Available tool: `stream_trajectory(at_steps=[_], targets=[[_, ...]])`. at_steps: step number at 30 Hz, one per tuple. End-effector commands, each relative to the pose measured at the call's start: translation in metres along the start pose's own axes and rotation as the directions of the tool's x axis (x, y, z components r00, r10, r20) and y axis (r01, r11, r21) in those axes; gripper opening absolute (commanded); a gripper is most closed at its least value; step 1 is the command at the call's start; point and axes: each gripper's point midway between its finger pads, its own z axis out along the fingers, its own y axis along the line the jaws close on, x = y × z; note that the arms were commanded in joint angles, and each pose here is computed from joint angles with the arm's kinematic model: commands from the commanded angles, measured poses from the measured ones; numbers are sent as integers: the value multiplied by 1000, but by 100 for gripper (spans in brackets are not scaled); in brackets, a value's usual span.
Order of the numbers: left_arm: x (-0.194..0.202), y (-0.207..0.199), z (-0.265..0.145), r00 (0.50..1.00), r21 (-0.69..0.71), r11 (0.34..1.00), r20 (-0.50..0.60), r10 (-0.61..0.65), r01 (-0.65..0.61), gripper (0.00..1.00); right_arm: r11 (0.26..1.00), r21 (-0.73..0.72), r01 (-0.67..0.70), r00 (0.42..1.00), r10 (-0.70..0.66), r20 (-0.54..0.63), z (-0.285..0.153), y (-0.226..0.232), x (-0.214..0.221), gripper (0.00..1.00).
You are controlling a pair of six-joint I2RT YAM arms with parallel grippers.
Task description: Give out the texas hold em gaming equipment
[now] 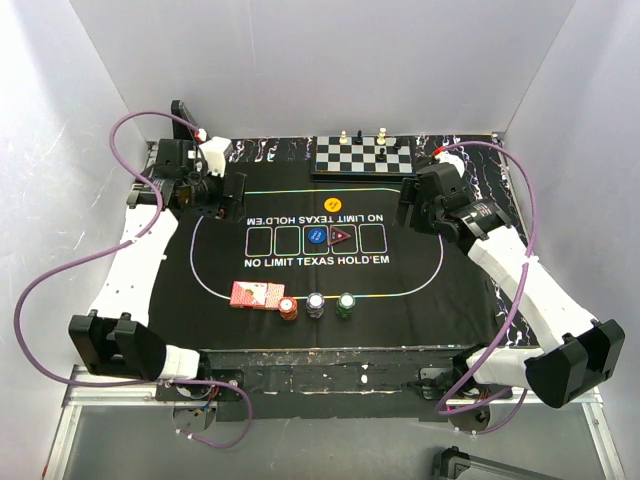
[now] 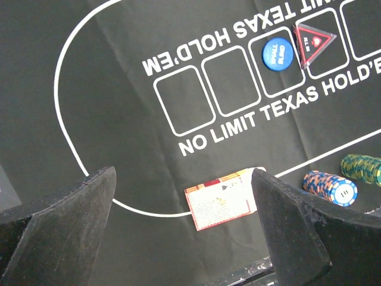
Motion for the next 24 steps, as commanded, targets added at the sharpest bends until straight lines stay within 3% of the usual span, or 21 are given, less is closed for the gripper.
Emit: stream_trajectory(at_steps=[1, 14, 24], targets=[[-2, -11, 12, 999, 56, 997, -5, 46, -46, 98, 1000, 18, -11, 1000, 10, 26, -5, -4, -3, 91], [-1, -77, 94, 960, 291, 933, -115, 255, -213, 98, 999, -26, -40, 999, 40, 7, -25, -14, 23, 93], [33, -115, 164, 848, 400, 822, -173, 502, -405, 98, 995, -55, -78, 997, 78, 5, -35, -22, 41, 93]])
